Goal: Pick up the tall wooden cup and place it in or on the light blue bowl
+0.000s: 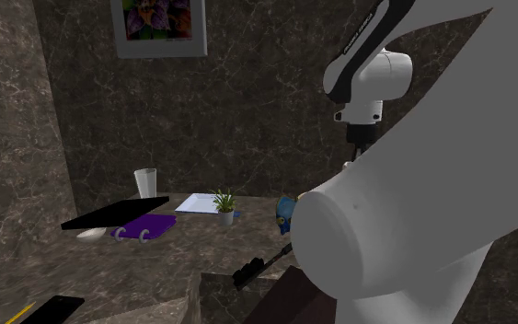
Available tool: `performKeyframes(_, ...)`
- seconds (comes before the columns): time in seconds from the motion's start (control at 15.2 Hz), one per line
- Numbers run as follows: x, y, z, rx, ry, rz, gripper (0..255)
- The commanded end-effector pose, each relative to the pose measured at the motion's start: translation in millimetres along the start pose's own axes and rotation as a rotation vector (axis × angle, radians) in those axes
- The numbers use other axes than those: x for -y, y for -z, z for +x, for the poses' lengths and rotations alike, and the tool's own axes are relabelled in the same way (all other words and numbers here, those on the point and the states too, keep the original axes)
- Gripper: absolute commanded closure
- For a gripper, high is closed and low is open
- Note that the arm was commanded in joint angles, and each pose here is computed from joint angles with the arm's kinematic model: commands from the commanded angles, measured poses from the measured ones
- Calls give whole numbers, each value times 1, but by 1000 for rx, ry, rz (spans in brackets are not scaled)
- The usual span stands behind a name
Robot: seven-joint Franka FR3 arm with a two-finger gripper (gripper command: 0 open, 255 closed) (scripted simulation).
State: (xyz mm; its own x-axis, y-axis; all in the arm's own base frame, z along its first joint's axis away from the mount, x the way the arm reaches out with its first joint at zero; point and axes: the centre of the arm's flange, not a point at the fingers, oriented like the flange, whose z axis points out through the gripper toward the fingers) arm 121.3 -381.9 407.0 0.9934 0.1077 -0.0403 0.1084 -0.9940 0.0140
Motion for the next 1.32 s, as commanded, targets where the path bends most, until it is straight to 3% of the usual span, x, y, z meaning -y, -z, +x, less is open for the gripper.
performKeyframes(0.0,0,-10,1,-1,0,-1,255)
performKeyframes(0.86,1,-80,3,-1,0,-1,255)
performKeyframes(1.25,1,-80,3,-1,0,-1,255)
